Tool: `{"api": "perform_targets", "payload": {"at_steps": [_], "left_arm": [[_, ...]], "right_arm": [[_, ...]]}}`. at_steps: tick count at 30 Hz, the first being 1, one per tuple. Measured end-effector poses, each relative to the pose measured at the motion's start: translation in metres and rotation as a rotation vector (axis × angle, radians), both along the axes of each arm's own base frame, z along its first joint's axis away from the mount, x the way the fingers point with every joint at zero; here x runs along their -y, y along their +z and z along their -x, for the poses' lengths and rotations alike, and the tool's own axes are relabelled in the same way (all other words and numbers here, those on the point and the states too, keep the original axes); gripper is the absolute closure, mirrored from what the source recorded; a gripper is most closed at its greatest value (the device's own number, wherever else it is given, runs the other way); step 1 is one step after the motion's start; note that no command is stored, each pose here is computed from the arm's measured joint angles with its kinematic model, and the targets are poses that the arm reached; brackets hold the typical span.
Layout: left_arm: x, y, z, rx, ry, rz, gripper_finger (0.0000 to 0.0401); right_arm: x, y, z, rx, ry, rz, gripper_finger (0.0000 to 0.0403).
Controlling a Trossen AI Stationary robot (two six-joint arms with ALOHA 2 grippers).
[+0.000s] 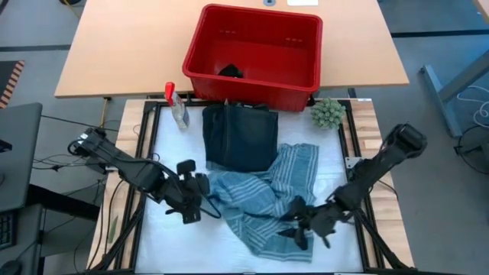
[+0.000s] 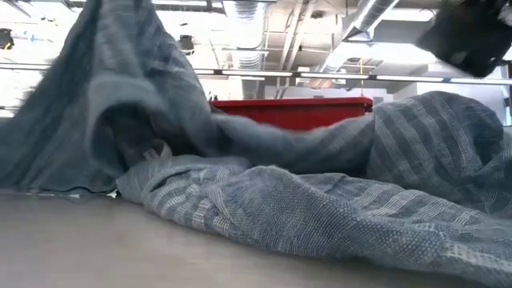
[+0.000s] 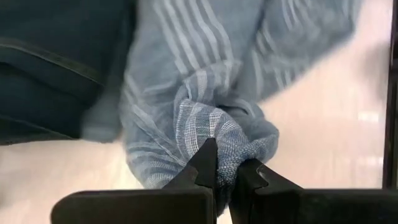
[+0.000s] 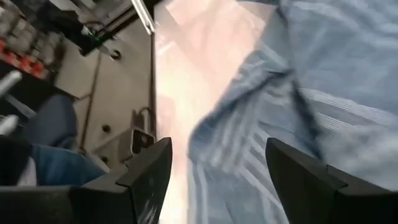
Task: Fold Laundry from Bin
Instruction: Fold the blue long sleeve on the table
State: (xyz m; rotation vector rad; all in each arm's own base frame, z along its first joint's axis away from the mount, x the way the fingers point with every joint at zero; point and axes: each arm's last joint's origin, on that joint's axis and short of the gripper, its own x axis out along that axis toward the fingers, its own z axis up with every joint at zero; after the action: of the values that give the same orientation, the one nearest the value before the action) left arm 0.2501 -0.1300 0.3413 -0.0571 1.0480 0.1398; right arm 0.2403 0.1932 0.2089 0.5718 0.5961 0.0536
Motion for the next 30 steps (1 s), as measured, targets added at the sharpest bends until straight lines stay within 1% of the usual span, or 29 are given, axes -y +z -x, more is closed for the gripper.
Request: {"api": "perform_targets", "payload": {"at_steps": [2,4,7,10,16,21,23,25,28,30], "left_arm": [[0.001,-0.006,0.000,-0.034,-0.042,0.003,0.0401],[0.001,-0.006,0.000,-0.042,-0.082,-0.001,0.0401],[0.001,-0.005,0.002,-0.052,-0.143,-0.029,0.0401],[0.000,-0.006,0.004,-0.078,-0.211,-0.056,0.0401],[-0.003,-0.010,0.010,-0.158,-0.300,-0.126,0.0401],[-0.003,-0.010,0.009,-0.155,-0.346,-0.146,0.0401],[-0.002,-0.010,0.008,-0.146,-0.361,-0.150,0.0401],[-0.002,-0.010,0.008,-0.146,-0.372,-0.155,0.0401],[-0.002,-0.010,0.008,-0.144,-0.379,-0.158,0.0401],[-0.002,-0.010,0.008,-0.142,-0.379,-0.157,0.0401]], "right_arm": [[-0.005,-0.013,-0.013,0.030,-0.005,-0.037,0.0117],[-0.013,-0.023,-0.026,0.053,0.000,-0.081,0.0117],[-0.027,-0.041,-0.045,0.018,-0.011,-0.125,0.0117],[-0.041,-0.056,-0.061,-0.035,-0.017,-0.140,0.0117],[-0.055,-0.073,-0.087,-0.107,-0.132,-0.270,0.0117],[-0.061,-0.084,-0.101,-0.158,-0.271,-0.362,0.0117],[-0.060,-0.089,-0.105,-0.170,-0.341,-0.365,0.0117],[-0.062,-0.089,-0.109,-0.169,-0.376,-0.359,0.0117],[-0.059,-0.086,-0.112,-0.176,-0.421,-0.306,0.0118],[-0.055,-0.085,-0.114,-0.198,-0.448,-0.259,0.0126]]}}
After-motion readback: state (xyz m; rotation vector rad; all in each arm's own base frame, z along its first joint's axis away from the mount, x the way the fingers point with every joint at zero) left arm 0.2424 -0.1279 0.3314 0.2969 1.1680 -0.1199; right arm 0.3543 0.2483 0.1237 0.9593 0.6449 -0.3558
